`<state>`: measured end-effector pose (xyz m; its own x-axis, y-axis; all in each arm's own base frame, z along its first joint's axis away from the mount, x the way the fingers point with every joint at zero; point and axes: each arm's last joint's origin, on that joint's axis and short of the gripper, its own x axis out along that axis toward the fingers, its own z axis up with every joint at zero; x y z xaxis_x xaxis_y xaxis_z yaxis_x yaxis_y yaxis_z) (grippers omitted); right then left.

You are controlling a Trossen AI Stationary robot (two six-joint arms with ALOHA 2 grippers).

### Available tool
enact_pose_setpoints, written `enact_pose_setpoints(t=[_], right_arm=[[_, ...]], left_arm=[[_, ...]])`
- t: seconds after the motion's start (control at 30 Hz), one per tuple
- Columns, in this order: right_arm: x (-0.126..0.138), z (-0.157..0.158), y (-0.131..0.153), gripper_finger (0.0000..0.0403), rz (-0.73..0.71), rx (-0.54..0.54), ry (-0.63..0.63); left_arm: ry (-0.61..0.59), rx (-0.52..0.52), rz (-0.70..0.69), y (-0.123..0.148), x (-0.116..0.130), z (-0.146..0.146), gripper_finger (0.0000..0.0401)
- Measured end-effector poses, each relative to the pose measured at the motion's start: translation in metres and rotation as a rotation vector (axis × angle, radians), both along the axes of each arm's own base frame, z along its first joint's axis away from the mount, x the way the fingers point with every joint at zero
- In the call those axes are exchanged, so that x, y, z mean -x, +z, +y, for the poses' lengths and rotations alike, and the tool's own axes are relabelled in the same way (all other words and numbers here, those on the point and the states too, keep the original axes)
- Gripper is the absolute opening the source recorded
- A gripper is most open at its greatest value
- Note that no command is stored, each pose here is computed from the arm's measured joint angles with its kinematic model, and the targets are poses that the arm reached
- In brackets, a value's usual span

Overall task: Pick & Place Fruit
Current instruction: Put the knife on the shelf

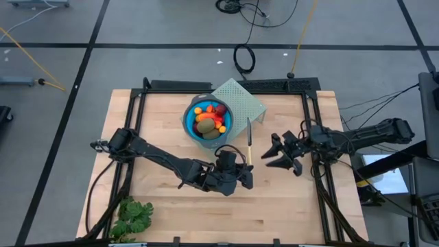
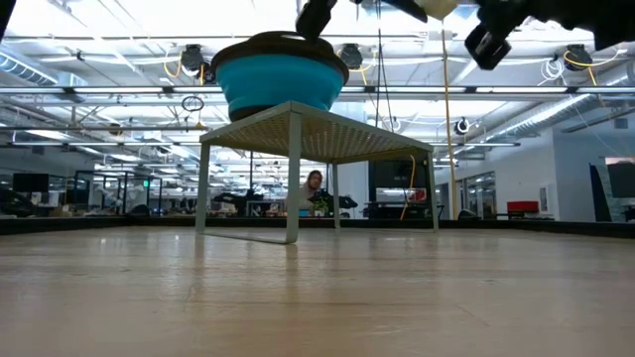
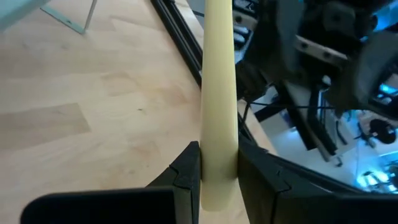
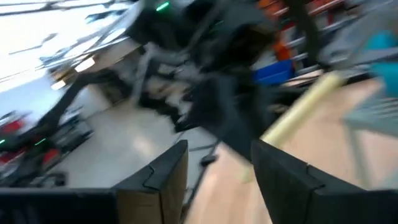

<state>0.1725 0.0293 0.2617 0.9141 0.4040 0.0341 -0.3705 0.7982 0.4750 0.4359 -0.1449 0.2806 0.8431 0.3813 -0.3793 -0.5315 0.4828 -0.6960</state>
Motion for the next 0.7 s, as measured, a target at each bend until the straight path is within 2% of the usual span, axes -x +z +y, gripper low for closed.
enact_pose_setpoints(t=[0.1, 0.23, 0.4, 0.7], right_arm=[[-0.002, -0.003, -0.001, 0.0175, 0.014, -0.012, -0.109], [-0.005, -0.005, -0.003, 0.017, 0.031, -0.036, -0.188], [-0.008, -0.002, -0.005, 0.016, 0.043, -0.057, -0.185], [-0.006, 0.01, -0.003, 0.0142, 0.016, -0.057, -0.258]], left_arm=[[-0.008, -0.027, 0.016, -0.001, 0.0, 0.0, 0.0076], [-0.001, -0.067, 0.038, -0.001, 0.001, 0.001, 0.0076], [0.01, -0.118, 0.071, -0.003, 0.002, 0.003, 0.0076], [0.06, -0.239, 0.101, -0.002, 0.003, 0.005, 0.0076]])
